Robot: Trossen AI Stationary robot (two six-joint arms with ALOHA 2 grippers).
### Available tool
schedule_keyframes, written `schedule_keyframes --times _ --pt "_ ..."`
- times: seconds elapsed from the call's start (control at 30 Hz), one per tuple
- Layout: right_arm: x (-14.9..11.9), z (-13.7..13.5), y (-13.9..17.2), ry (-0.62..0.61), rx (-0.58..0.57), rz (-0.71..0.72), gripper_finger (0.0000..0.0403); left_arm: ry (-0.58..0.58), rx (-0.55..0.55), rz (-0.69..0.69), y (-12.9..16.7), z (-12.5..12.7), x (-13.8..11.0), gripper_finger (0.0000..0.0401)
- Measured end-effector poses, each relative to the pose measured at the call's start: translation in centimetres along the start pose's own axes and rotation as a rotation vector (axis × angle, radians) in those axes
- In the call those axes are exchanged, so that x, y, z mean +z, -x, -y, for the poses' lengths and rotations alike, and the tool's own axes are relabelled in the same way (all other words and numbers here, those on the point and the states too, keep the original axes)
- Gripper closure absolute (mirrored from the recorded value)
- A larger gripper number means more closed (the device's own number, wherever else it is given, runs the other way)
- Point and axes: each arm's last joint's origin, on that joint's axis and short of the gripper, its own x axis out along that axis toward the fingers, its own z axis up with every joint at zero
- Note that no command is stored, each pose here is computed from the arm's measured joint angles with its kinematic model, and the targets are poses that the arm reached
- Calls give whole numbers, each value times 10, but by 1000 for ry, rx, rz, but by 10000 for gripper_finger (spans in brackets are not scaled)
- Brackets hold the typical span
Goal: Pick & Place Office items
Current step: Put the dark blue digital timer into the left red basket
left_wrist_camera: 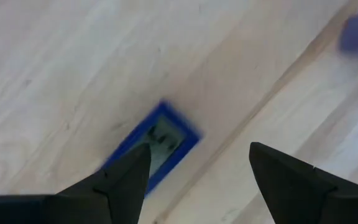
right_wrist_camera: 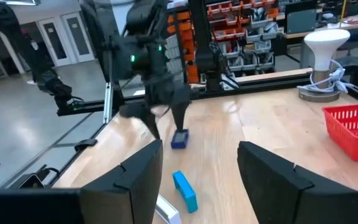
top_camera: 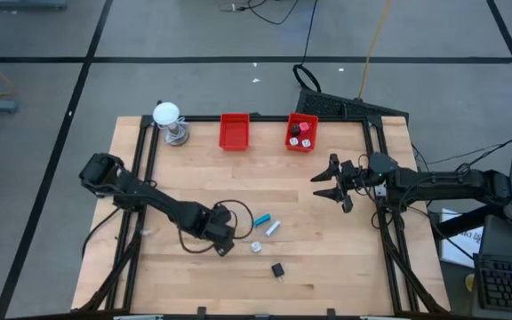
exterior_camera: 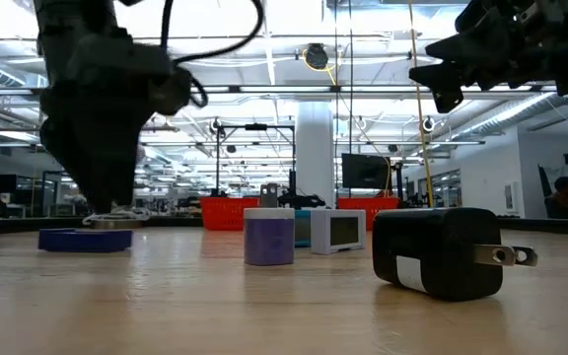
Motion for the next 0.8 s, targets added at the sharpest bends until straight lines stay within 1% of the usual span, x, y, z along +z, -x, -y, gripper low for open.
schedule_keyframes --times 0.13,0.2,0.23,0.3,0.43,0.5,0.6,0.7,0.8 --pt "0 0 0 -1 0 -3 207 55 84 -24 13 -13 -3 123" --pt "0 0 0 -1 -1 -4 207 49 131 -41 16 -17 -6 123" --pt "0 0 0 -2 0 -4 207 27 148 -50 16 -18 -8 123" --pt "0 0 0 -2 0 -4 207 -69 178 -75 17 -20 -14 123" --pt "-1 0 0 -2 3 -6 207 -306 227 -115 17 -20 -25 123" --pt "-1 0 0 -4 2 -10 207 -417 229 -106 17 -19 -28 123" --pt "-2 0 0 -6 2 -16 207 -551 229 -98 18 -17 -29 123" --pt "-2 0 0 -7 1 -18 207 -623 262 -64 18 -18 -27 123" --pt "-2 0 0 -7 1 -18 207 -634 292 -28 17 -20 -24 123"
